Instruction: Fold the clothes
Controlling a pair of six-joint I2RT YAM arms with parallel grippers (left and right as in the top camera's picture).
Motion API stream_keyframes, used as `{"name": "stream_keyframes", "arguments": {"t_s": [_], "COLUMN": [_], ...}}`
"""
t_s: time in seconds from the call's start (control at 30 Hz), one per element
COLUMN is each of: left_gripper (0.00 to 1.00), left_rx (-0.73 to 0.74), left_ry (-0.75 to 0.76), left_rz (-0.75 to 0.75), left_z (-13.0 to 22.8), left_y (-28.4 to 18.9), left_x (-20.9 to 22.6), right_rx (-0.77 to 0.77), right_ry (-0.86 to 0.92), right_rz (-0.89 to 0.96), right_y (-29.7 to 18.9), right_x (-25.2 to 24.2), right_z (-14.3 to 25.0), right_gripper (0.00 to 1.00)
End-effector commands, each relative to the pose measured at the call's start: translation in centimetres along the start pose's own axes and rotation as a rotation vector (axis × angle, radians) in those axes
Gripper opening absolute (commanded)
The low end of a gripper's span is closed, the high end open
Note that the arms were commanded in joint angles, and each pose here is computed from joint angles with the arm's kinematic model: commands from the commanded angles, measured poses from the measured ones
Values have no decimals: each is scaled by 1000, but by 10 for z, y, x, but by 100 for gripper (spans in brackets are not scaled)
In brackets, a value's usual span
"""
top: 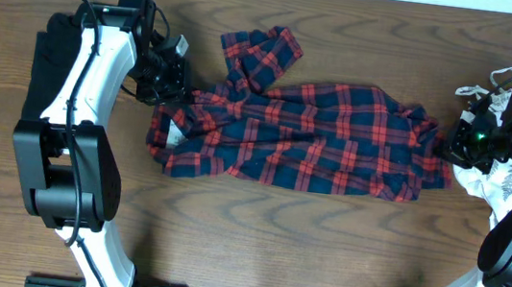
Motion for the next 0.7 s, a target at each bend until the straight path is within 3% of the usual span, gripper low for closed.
{"name": "stream_keyframes", "arguments": {"t_s": [0.0,0.4,0.67], "left_gripper": [6,6,6], "left_rx": [0,29,71], "left_ry": [7,68,62], "left_rz": [-42,-44,-137], "left_z": [5,9,17], "left_y": [-4,7,7], "left_x": [3,-20,-13], "right_rx": [-16,-150,-148], "right_ry": [-9,-350,-538], "right_rz": [-2,-623,-569], "right_y": [-6,-23,1], "right_x": [-1,78,130], "right_z": [1,-13,-5], "right_gripper": [5,1,3]}}
Point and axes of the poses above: each gripper's point midway between its finger pads, its own y axis out along the fingers, its own x axis along the line the jaws close on, z = x × y, the point moved 7 cm from there along -y, back along the fingers, and after that the axes turned 4 degrees about y, right-handed, at the moved point
